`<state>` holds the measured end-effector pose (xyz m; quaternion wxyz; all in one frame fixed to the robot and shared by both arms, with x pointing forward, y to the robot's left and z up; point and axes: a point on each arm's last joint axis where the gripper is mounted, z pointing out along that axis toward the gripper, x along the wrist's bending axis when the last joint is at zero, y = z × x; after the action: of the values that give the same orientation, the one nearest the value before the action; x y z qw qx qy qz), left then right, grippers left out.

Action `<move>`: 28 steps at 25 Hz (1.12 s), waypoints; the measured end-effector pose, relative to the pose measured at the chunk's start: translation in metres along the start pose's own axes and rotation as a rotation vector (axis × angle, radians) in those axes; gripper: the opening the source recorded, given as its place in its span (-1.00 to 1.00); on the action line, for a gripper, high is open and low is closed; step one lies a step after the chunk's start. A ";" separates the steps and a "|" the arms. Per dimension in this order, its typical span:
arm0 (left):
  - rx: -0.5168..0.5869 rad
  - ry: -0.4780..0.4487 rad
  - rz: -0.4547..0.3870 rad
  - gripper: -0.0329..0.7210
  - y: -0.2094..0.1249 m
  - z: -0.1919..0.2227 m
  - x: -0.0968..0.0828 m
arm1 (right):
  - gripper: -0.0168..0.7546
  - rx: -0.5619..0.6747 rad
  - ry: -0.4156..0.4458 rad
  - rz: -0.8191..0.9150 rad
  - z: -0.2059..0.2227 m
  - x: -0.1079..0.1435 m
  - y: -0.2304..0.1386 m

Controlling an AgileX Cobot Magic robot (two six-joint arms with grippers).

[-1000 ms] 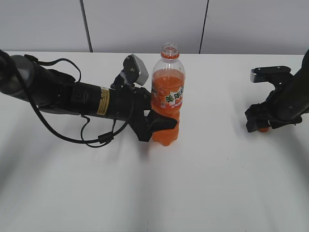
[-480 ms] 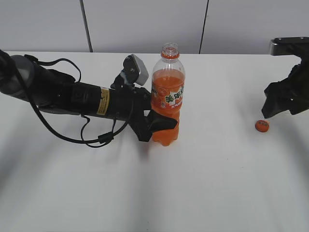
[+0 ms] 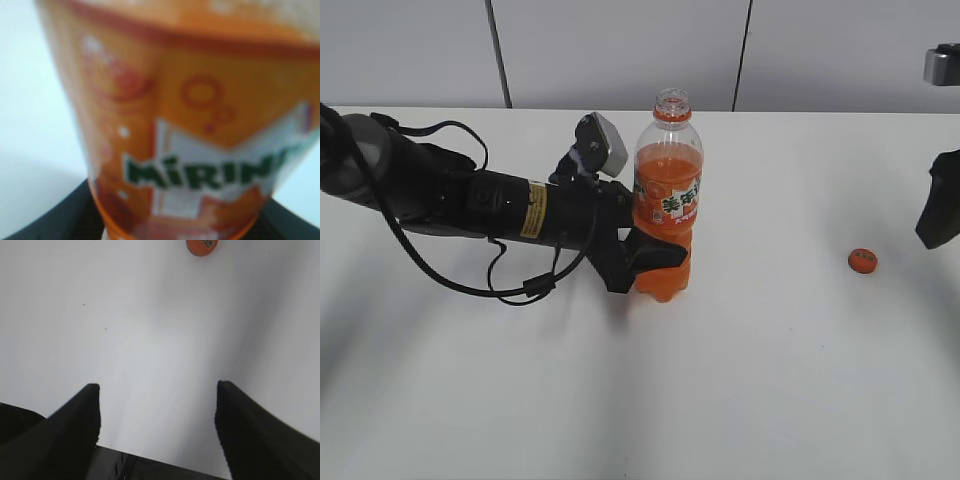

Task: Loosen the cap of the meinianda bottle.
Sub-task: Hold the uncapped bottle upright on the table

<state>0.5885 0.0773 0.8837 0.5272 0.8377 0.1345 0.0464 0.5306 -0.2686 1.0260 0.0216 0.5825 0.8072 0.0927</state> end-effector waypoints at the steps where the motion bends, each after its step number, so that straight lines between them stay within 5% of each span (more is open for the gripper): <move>1: 0.000 0.000 0.000 0.18 0.000 0.000 0.000 | 0.43 -0.003 -0.001 -0.003 -0.005 0.001 -0.001; 7: 0.001 0.001 0.000 0.18 0.000 0.000 0.000 | 0.43 0.026 0.008 -0.012 -0.030 0.007 -0.012; 28: -0.001 0.001 -0.001 0.20 0.000 0.000 0.000 | 0.43 -0.281 -0.075 0.006 -0.120 0.028 -0.060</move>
<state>0.5885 0.0772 0.8838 0.5274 0.8375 0.1349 0.0464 0.4480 -0.2750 1.1350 0.1327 0.5791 0.7833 0.1832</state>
